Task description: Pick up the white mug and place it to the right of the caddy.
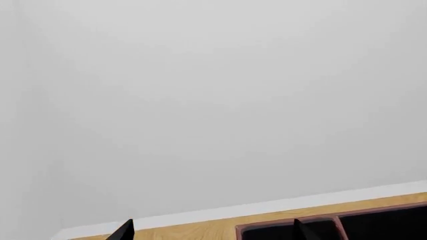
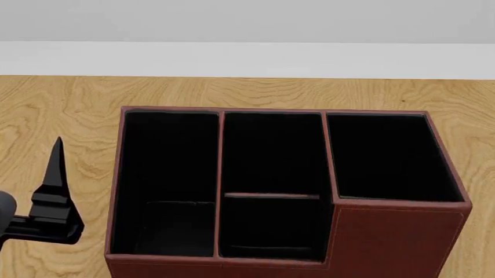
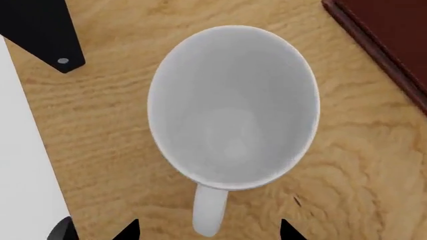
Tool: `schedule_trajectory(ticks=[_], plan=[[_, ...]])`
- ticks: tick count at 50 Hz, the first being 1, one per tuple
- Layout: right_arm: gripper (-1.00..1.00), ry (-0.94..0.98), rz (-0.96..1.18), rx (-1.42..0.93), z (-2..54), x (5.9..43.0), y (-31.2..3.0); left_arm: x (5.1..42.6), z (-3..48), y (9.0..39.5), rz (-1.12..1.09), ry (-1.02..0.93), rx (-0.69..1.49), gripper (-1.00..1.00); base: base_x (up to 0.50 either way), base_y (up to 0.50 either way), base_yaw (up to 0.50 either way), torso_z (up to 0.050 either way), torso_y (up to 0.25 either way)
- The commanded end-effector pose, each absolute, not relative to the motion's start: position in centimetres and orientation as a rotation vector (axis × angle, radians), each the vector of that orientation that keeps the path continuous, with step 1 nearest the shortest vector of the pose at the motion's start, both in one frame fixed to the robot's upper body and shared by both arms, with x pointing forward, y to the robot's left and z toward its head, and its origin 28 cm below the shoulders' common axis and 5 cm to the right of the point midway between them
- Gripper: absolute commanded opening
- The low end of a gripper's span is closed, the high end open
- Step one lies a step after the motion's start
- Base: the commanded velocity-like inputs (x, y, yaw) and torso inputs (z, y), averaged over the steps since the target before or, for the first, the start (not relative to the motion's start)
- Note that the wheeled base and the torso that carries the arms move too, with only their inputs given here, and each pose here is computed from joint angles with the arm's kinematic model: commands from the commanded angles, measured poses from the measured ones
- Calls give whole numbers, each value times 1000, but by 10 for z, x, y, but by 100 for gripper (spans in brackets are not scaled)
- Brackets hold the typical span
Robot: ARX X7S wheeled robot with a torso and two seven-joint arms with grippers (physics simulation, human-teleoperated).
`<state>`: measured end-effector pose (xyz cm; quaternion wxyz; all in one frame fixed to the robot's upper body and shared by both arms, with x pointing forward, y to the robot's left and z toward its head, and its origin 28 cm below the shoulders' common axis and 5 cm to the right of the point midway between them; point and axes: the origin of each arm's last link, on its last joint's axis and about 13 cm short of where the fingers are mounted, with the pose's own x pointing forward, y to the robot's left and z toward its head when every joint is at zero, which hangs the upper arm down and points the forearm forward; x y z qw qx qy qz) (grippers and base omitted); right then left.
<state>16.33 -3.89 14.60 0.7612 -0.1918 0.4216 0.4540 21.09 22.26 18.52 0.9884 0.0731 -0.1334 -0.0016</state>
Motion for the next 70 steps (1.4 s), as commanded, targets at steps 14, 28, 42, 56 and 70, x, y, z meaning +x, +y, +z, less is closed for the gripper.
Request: schedule_trajectory(ticks=[14, 28, 42, 56, 70], plan=[[100, 993, 993, -420, 123, 171, -33, 210, 184, 225, -2, -271, 141, 100, 0, 0, 0, 0, 0], [100, 1039, 997, -418, 108, 174, -31, 211, 184, 226, -1, -270, 139, 100, 0, 0, 0, 0, 0], [-100, 1043, 997, -415, 107, 175, -32, 212, 183, 226, 0, -270, 140, 100, 1, 0, 0, 0, 0], [-100, 987, 989, -413, 120, 174, -32, 210, 185, 227, 10, -279, 138, 100, 0, 0, 0, 0, 0], [-100, 922, 987, -414, 136, 172, -33, 208, 187, 227, 23, -294, 139, 100, 0, 0, 0, 0, 0]])
